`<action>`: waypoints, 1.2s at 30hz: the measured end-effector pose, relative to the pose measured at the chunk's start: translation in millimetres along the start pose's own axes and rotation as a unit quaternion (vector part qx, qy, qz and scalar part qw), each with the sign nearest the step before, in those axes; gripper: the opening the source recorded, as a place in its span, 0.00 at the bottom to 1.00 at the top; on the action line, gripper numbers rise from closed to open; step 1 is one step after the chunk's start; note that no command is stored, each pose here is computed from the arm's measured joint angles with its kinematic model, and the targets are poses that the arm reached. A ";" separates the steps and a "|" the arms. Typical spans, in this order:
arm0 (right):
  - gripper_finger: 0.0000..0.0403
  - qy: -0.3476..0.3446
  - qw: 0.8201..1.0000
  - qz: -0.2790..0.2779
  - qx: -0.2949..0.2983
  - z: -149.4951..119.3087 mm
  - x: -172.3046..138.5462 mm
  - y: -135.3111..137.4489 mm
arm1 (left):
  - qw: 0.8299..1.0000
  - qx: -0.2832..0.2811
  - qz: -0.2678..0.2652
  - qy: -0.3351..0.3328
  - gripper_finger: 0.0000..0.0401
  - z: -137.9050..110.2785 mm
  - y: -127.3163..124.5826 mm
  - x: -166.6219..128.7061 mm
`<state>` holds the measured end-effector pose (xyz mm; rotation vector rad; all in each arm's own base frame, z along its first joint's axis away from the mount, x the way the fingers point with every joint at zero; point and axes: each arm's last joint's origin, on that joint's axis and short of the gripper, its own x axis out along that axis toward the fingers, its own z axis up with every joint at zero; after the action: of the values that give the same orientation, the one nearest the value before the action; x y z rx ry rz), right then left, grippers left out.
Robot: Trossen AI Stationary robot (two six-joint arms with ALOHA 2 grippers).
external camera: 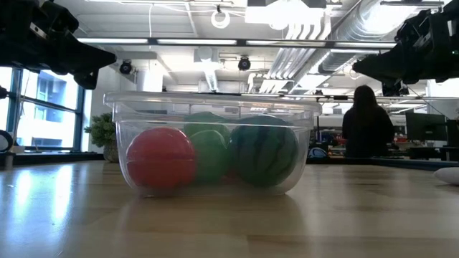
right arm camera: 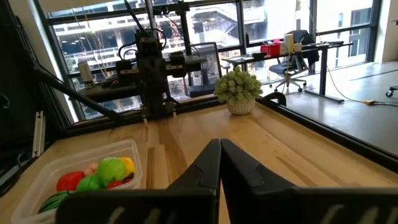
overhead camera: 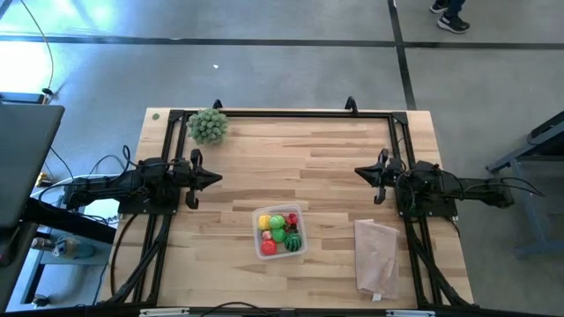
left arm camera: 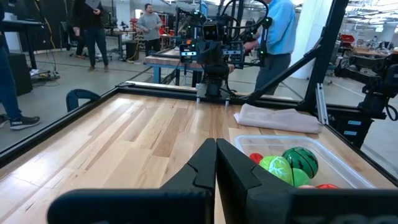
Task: Pick and placing Produce into tupperware
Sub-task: Return to Home Position
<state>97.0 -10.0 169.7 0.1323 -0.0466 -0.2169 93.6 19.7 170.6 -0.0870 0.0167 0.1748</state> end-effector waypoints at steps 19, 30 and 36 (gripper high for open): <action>0.00 0.000 1.000 0.000 0.000 0.0 0.0 0.0 | 1.000 -0.025 0.007 -0.005 0.00 0.8 0.4 0.0; 0.00 0.000 1.000 0.000 0.000 0.0 0.0 0.0 | 1.000 0.014 0.007 0.001 0.00 -0.2 0.4 0.0; 0.00 0.000 1.000 0.000 0.000 0.0 0.0 0.0 | 1.000 0.014 0.007 0.001 0.00 -0.2 0.4 0.0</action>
<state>97.0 -10.1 169.7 0.1323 -0.0462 -0.2171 93.5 20.1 170.4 -0.0597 0.0209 0.1895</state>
